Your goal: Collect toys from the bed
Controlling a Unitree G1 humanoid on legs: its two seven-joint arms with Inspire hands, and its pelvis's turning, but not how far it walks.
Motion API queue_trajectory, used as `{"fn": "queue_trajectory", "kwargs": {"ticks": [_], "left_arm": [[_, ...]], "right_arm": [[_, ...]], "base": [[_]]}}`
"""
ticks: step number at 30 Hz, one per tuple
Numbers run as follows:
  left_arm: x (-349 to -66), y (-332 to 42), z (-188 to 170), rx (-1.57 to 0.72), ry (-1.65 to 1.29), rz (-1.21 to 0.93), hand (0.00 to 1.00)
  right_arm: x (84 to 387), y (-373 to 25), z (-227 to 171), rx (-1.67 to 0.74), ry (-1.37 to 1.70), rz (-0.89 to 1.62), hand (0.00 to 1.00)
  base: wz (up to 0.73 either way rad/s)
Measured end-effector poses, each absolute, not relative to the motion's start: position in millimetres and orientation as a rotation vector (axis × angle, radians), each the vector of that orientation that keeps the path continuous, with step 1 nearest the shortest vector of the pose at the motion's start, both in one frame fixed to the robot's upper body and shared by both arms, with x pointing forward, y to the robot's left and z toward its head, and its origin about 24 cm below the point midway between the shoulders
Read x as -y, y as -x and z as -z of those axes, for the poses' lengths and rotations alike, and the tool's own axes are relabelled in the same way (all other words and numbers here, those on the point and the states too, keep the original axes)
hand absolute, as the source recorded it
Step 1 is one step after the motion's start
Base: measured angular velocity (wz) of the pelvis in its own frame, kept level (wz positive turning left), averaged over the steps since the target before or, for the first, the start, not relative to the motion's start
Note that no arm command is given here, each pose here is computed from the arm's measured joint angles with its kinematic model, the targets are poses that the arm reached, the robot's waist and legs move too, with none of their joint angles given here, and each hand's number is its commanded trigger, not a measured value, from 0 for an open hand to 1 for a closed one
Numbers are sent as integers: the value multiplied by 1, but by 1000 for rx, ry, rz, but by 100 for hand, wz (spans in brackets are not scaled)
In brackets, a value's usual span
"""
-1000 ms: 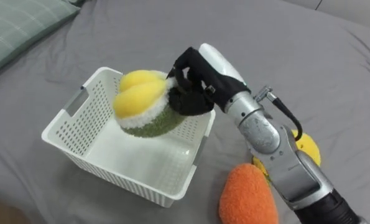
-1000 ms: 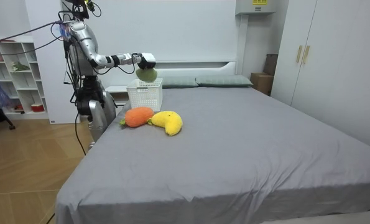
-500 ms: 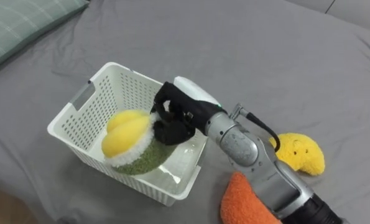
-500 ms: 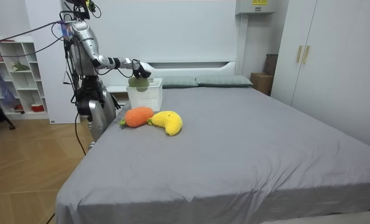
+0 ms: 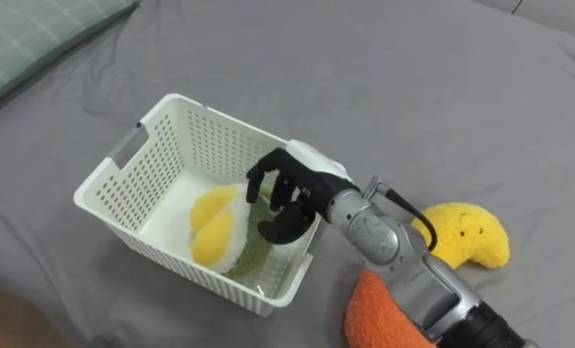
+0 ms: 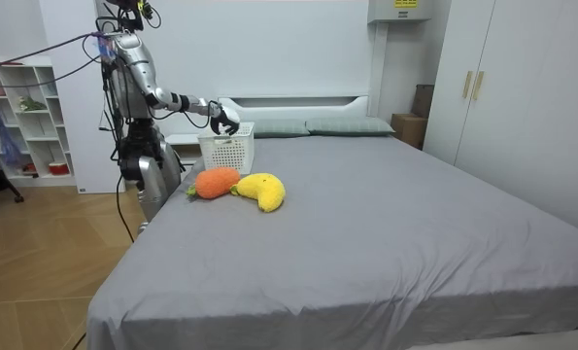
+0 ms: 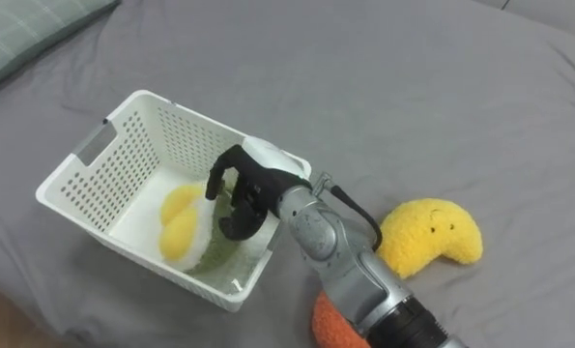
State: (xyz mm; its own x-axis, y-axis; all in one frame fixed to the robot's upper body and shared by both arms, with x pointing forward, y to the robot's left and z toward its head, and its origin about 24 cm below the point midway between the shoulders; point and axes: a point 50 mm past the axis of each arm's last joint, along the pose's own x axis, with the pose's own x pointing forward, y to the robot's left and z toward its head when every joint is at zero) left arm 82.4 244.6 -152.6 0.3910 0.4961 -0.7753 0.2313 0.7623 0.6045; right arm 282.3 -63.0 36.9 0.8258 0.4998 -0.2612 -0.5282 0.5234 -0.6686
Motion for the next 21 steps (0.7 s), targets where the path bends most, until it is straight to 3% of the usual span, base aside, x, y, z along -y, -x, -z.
{"fn": "queue_trajectory", "kwargs": {"ticks": [21], "left_arm": [[-246, -75, 154, -1194, -718, -192, 0]], "right_arm": [[68, -286, -43, 11, 802, -566, 0]], "base": [[0]]}}
